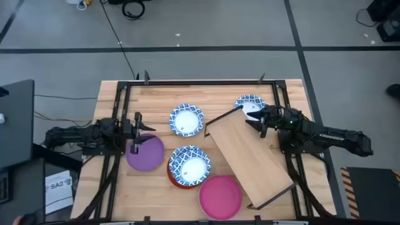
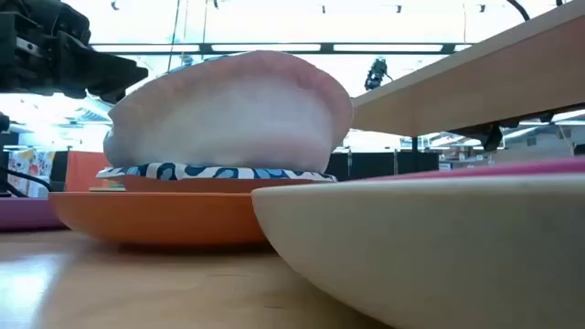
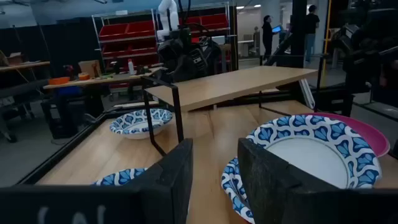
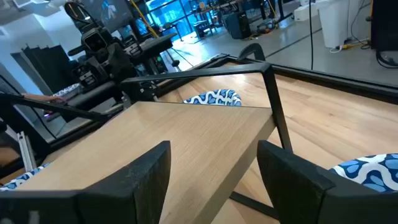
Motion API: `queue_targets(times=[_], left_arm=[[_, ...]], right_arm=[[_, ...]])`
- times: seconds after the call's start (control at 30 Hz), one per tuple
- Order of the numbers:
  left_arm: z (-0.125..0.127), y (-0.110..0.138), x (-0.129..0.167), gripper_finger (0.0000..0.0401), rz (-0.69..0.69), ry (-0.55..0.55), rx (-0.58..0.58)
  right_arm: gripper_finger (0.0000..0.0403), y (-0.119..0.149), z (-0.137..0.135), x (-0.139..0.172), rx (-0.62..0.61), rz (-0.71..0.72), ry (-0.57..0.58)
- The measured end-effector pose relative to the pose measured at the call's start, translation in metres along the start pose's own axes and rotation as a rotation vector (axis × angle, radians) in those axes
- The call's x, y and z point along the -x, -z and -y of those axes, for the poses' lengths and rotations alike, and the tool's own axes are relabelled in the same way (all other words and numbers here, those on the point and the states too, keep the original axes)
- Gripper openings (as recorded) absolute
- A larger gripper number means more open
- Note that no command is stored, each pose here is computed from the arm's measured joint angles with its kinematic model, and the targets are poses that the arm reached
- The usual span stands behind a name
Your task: Place and stack plates onto a shelf
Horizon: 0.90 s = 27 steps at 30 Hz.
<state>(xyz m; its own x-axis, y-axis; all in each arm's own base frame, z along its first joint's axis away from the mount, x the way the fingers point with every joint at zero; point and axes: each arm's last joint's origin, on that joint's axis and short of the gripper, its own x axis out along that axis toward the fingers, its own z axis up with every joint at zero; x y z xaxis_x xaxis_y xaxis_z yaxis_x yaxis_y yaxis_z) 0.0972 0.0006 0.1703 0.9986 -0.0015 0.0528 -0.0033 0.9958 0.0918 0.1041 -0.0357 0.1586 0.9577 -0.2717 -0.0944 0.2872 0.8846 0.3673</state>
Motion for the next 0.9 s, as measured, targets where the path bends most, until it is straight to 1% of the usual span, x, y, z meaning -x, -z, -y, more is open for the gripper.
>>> queue_targets(times=[0.53, 0.6, 0.73, 0.83, 0.9], left_arm=[[0.0000, -0.0001, 0.0000, 0.0133, 0.001, 0.000, 0.009], [0.0000, -0.0004, 0.0000, 0.0133, 0.005, 0.002, 0.055], [0.0001, -0.0003, -0.0002, 0.0133, 0.003, 0.003, 0.191], [0.0000, -0.0007, -0.0002, 0.0133, 0.007, 0.003, 0.276], [0.0000, -0.0007, -0.0002, 0.0133, 0.007, 0.002, 0.304]], right_arm=[[0.0245, -0.0001, -0.0001, 0.0000, 0.000, 0.001, -0.001], [0.0245, -0.0003, -0.0001, 0.0000, 0.000, 0.002, -0.001], [0.0245, -0.0010, -0.0004, 0.0000, 0.000, 0.010, -0.004], [0.0245, -0.0049, -0.0019, 0.0001, 0.003, 0.051, -0.020], [0.0245, -0.0090, -0.0035, 0.0005, 0.004, 0.093, -0.036]])
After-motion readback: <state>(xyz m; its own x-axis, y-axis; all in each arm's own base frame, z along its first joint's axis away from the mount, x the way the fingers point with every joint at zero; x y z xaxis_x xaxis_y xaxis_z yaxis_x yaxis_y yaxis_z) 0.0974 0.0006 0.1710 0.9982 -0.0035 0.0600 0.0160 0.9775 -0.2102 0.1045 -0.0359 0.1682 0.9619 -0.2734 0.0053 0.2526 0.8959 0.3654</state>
